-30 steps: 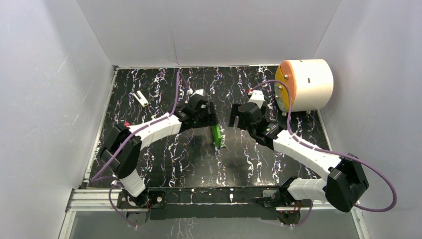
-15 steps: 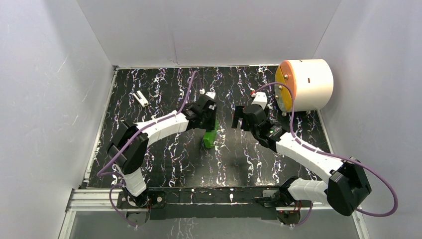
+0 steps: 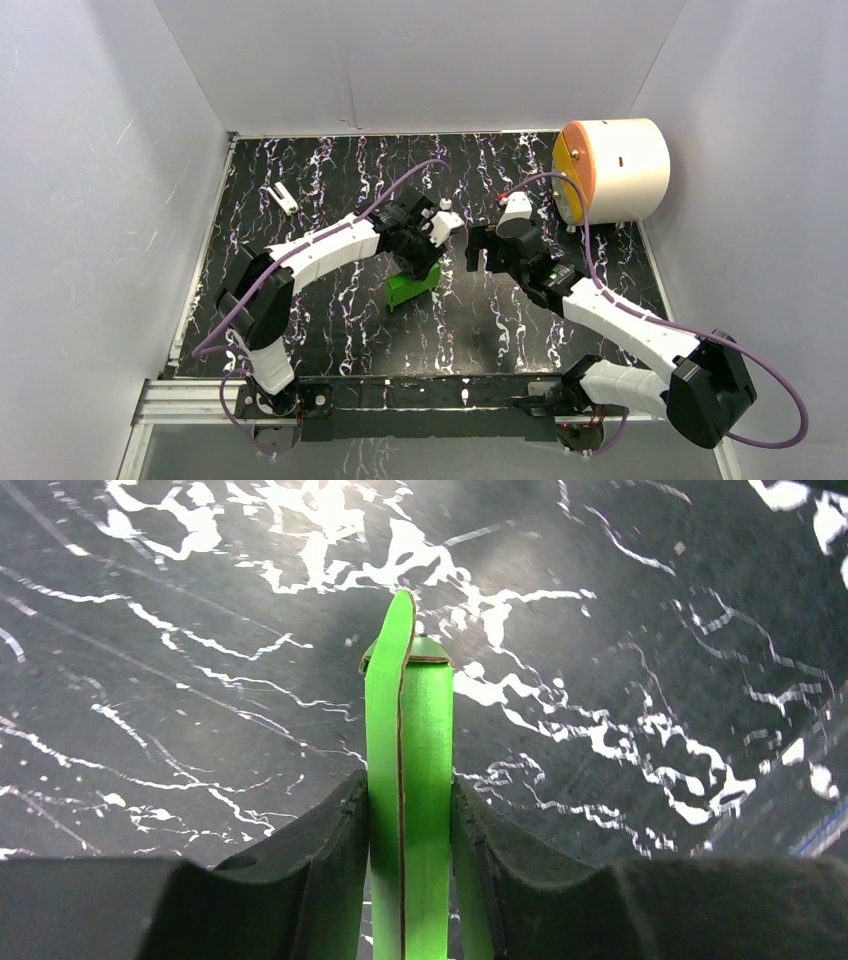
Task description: Fold the paper box
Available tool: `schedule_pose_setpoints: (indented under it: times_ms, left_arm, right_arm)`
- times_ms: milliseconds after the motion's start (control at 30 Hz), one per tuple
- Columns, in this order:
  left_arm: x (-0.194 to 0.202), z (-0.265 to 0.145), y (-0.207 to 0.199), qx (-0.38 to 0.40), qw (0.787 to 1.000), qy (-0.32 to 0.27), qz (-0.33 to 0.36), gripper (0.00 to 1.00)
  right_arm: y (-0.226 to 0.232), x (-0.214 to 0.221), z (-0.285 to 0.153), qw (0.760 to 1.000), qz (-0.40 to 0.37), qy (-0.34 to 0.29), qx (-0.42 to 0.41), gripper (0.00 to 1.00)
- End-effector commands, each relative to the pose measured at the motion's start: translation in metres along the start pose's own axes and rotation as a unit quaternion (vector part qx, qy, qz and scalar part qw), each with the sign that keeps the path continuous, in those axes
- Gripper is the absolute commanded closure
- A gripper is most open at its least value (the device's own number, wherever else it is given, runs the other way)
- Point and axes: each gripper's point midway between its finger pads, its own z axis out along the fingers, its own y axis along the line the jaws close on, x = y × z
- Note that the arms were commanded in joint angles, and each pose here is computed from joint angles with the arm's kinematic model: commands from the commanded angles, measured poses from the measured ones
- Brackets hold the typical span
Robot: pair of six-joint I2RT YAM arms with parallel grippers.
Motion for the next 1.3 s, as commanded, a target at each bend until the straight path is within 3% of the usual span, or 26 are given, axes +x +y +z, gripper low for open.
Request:
schedule_pose_setpoints:
  times_ms: [0,300,467,733,900,1267]
  left_arm:
    - [0.007,-0.008,-0.021,0.081,0.992,0.029,0.088,0.65]
    - [-0.012,-0.028,-0.006,0.022,0.996,-0.015,0.089,0.43]
    - [-0.033,-0.070,0.007,-0.057,0.993,-0.097,0.047,0.38]
    - [0.014,-0.118,0.026,-0.165,0.973,-0.131,-0.096,0.36]
    - [0.047,-0.131,0.018,-0.169,0.957,-0.146,-0.184,0.37]
    - [0.069,-0.122,0.008,-0.152,0.959,-0.106,-0.215,0.41]
  right_arm:
    - [0.010,-0.013,-0.009,0.998,-0.017,-0.037,-0.046,0.02]
    - [0.028,-0.007,-0.012,0.988,-0.103,-0.024,-0.112,0.02]
    - [0.042,-0.011,-0.012,0.974,-0.165,-0.015,-0.155,0.02]
    - [0.067,-0.013,-0.006,0.944,-0.245,0.018,-0.219,0.08]
    - [0.080,-0.007,0.002,0.929,-0.265,0.047,-0.253,0.12]
    - [0.102,0.011,0.015,0.888,-0.313,0.078,-0.327,0.26]
